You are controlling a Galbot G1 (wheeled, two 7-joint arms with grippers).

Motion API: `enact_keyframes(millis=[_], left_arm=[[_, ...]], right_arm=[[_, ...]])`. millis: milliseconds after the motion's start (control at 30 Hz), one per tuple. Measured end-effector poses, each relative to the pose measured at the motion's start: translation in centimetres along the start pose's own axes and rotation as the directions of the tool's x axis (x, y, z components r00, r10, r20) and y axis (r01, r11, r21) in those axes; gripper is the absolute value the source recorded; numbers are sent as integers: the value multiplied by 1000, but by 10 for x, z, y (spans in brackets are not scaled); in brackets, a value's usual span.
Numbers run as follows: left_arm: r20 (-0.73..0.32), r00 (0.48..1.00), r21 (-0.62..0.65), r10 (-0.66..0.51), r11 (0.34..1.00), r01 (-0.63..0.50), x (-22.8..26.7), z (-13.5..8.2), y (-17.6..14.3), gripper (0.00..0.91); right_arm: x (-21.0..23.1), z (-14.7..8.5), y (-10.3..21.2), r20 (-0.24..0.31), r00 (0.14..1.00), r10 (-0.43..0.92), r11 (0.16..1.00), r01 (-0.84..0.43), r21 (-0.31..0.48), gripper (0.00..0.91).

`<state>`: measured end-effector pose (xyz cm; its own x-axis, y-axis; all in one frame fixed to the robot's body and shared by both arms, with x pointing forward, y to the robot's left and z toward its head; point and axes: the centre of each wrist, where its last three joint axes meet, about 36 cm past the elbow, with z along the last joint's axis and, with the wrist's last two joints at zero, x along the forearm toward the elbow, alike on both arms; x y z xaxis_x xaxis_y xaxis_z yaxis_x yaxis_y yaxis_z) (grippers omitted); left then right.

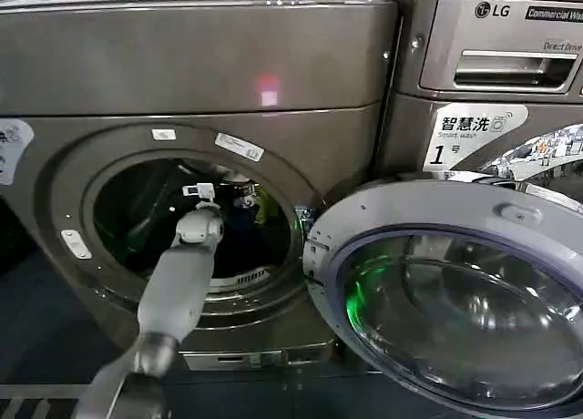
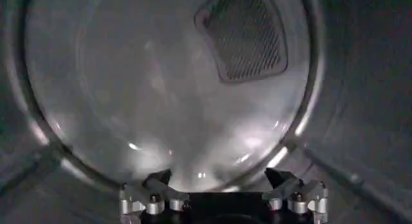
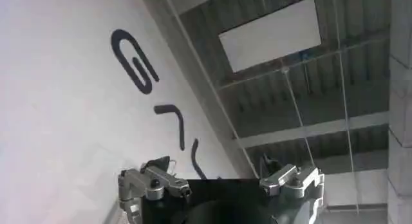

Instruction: Grasp the clothes from the dryer.

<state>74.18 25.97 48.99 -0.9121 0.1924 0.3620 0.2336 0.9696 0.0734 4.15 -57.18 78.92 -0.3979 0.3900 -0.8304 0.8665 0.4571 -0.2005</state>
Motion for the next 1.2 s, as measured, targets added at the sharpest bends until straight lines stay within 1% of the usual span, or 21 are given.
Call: enact_keyframes(millis=[100,233,400,533,733,900,1000,1200], left_arm=[[-52,996,-91,66,993,-71,-3,-7,10,907],[-128,979,-200,156,963,-180,-6,-16,22,907],[-248,934,-325,259,886,-332,-9,-27,32,907],[-348,890,-401,295,811,-426,-9,-37,43,907],[-492,820,-497,291,679,-540,-8,-51,54,907],[-597,765,-541,241,583,-606,-6,-58,62,907],[-640,740,-549,205,552,-628,-7,-57,64,907],[-703,698,-551,137,517,-655,-11,-51,58,907]], right_arm=[[-2,0,-1,2,1000,0,1000,0,1,907],[-2,0,-1,3,1000,0,1000,0,1,907],[-2,1,-2,3,1000,1,1000,-1,2,907],[-1,3,-3,1,1000,3,1000,-3,3,907],[1,4,-3,-2,1000,6,1000,-6,3,907],[2,5,-3,-3,1000,7,1000,-7,1,907],[3,5,-2,-3,1000,6,1000,-6,1,907],[4,6,-1,-4,1000,6,1000,-6,-1,907]])
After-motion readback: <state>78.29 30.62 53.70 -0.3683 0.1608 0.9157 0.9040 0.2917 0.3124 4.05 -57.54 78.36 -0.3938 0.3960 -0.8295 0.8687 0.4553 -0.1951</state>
